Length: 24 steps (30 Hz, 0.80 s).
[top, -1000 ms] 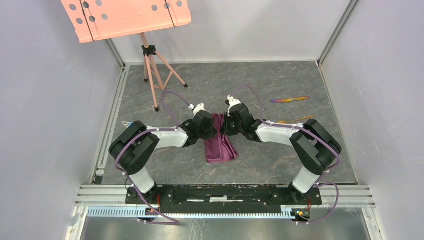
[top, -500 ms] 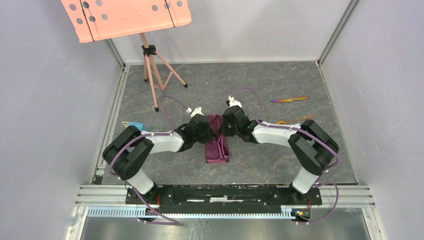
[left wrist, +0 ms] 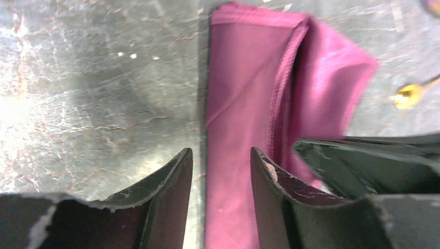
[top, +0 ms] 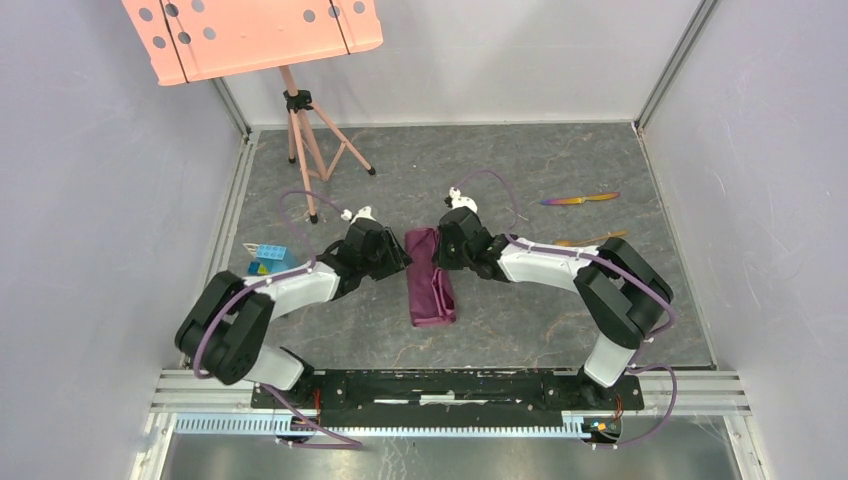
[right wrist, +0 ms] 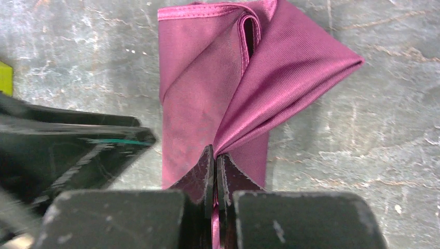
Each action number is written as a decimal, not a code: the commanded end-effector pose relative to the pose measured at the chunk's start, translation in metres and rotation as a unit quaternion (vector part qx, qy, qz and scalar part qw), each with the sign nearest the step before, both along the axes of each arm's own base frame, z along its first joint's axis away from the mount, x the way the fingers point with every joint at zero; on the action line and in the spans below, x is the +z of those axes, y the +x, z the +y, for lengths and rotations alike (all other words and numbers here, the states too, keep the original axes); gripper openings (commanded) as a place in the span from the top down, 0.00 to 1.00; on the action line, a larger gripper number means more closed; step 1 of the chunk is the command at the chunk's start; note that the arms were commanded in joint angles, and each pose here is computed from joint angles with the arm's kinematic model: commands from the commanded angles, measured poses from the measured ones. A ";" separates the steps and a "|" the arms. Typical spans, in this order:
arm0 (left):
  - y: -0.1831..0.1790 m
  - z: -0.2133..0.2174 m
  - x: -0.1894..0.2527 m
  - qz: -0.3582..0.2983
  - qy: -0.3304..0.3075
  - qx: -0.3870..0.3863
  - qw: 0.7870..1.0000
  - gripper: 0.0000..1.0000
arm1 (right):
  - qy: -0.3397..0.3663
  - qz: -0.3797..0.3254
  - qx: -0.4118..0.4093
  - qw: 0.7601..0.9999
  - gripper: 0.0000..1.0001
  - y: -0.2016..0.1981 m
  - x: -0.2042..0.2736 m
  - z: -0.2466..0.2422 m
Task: Fold the napkin into a case and place the utensils inside
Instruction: Fold the 2/3-rectangle-folded napkin at the center of the board.
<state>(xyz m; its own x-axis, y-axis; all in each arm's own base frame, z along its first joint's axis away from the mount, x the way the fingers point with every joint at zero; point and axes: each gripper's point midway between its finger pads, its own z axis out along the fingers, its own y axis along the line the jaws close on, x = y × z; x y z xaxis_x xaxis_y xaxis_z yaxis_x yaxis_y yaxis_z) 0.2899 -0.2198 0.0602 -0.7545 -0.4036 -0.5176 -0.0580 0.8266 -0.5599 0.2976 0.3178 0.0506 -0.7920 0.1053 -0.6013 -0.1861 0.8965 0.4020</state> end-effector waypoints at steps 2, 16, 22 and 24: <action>-0.001 -0.011 -0.029 0.027 0.007 -0.053 0.998 0.54 | -0.002 -0.015 -0.006 1.000 1.00 0.007 0.015 0.018; -0.005 -0.007 -0.063 0.054 0.024 -0.049 0.997 0.89 | -0.007 -0.010 -0.012 1.000 1.00 0.005 0.011 0.045; -0.007 -0.007 -0.066 0.056 0.027 -0.053 0.997 0.91 | 0.000 -0.003 -0.022 1.000 1.00 0.007 0.006 0.059; -0.007 -0.006 -0.064 0.052 0.028 -0.055 0.997 0.92 | 0.001 -0.001 -0.027 1.000 1.00 0.008 0.001 0.059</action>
<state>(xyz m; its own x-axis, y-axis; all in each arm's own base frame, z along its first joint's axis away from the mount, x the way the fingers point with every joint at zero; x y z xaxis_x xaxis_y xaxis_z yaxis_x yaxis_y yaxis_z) 0.2970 -0.2384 0.0186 -0.8159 -0.3476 -0.4620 -0.0225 0.8176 -0.5753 0.2961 0.3649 0.0458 -0.8001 0.0897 -0.5932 -0.1721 0.9129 0.3702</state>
